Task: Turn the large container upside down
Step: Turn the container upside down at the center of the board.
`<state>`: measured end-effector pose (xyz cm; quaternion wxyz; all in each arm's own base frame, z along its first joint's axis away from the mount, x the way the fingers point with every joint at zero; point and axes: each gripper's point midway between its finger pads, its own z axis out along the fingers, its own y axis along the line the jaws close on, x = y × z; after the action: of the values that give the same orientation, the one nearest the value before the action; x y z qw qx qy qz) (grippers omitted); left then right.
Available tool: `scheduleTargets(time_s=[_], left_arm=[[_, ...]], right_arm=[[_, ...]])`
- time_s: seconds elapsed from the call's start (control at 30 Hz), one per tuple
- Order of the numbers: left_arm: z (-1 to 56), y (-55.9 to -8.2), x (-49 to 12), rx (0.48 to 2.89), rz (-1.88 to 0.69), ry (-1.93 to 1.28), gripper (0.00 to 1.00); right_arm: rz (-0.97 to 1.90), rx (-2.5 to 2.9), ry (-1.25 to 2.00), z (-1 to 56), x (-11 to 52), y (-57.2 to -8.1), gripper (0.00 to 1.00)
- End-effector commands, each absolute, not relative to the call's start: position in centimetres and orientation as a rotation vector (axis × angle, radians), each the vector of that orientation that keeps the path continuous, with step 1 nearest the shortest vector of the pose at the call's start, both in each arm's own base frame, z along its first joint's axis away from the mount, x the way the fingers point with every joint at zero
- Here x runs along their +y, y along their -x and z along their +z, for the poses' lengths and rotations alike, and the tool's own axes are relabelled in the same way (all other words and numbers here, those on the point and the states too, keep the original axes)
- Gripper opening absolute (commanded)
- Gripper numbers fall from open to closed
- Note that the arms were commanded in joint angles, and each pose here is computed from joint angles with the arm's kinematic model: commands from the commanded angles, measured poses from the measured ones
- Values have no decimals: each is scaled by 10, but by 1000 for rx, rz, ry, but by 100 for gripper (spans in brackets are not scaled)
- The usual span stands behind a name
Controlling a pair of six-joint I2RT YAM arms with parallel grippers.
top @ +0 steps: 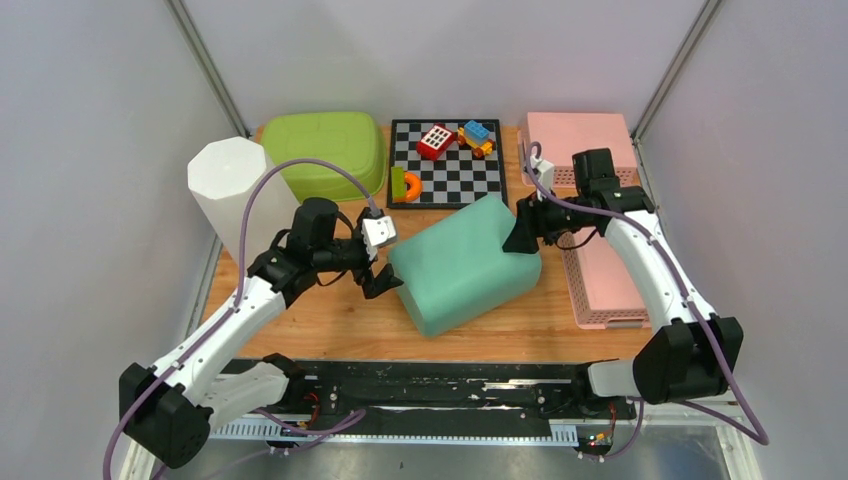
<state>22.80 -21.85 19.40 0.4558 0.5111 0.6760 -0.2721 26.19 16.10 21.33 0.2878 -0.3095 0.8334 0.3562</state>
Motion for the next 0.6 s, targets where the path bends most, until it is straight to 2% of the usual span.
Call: scheduleTargets(time_s=[0.0,0.3,0.57], left_arm=[[225,-231,-233,1589,-741,-1223,100],[232,-233,-233,1594,-737,-1206,100],[224,-229,-215,1601,-602,-1320,100]], right_arm=[[1033,2230,859,221,170,-250,67],[1084,2277,818,225,175,-256,68],[859,2337,764,236,155,-271,71]])
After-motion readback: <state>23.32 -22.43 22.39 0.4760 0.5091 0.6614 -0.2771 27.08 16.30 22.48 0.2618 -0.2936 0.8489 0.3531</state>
